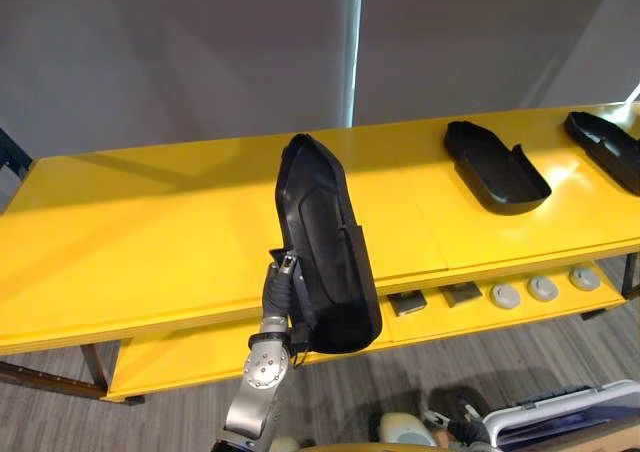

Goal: Walk over and take plastic housings, then place them on the shelf

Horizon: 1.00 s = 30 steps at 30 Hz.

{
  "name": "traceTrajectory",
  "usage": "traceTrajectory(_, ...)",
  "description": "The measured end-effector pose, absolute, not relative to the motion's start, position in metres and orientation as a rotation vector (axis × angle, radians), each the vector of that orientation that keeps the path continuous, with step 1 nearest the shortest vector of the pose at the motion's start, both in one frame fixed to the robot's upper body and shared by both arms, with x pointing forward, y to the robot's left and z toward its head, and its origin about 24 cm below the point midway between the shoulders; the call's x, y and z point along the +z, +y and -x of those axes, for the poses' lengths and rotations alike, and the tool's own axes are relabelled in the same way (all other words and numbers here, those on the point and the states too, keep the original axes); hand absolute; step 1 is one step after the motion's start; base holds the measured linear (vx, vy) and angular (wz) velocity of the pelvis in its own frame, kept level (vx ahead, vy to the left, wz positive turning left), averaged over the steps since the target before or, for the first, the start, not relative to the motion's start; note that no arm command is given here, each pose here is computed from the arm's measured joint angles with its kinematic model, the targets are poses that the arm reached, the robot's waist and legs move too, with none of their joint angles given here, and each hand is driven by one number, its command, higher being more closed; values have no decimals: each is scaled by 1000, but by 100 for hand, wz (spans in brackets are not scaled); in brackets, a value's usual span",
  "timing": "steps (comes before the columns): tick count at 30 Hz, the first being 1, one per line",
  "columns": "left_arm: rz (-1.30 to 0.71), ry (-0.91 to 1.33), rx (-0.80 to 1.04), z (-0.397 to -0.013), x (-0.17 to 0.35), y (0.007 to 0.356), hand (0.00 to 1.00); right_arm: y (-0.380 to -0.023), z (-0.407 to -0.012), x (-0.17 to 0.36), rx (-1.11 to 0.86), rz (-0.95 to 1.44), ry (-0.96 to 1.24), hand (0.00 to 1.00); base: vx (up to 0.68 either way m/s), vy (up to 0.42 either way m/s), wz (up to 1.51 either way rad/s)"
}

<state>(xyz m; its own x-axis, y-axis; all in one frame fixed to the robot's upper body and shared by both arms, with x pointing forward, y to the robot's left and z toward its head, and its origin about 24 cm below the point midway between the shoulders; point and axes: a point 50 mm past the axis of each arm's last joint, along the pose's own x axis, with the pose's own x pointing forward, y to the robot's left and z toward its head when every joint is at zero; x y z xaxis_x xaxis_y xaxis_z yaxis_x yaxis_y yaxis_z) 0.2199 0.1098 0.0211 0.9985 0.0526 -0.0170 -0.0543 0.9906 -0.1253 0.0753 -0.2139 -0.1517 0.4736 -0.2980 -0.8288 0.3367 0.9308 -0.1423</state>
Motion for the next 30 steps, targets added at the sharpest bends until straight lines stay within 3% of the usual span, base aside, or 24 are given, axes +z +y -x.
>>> traceTrajectory(8, -41, 57, 173, -229, 11, 140, 100, -212, -73, -152, -359, -21, 1015, 0, -66, -24, 2)
traceTrajectory(16, -221, 13, 285, -277, 28, 153, 100, -209, -63, -154, -314, 23, 1042, 0, -137, -49, -10)
traceTrajectory(28, -387, 92, 428, -317, 34, 183, 100, -204, -63, -151, -261, 33, 1022, 0, 3, -15, -11)
traceTrajectory(29, -391, 97, 436, -318, 34, 184, 0, -204, -64, -151, -260, 35, 1019, 0, 84, 10, -12)
traceTrajectory(30, -401, 108, 449, -320, 35, 187, 0, -203, -64, -151, -258, 36, 1016, 0, 79, 10, -5)
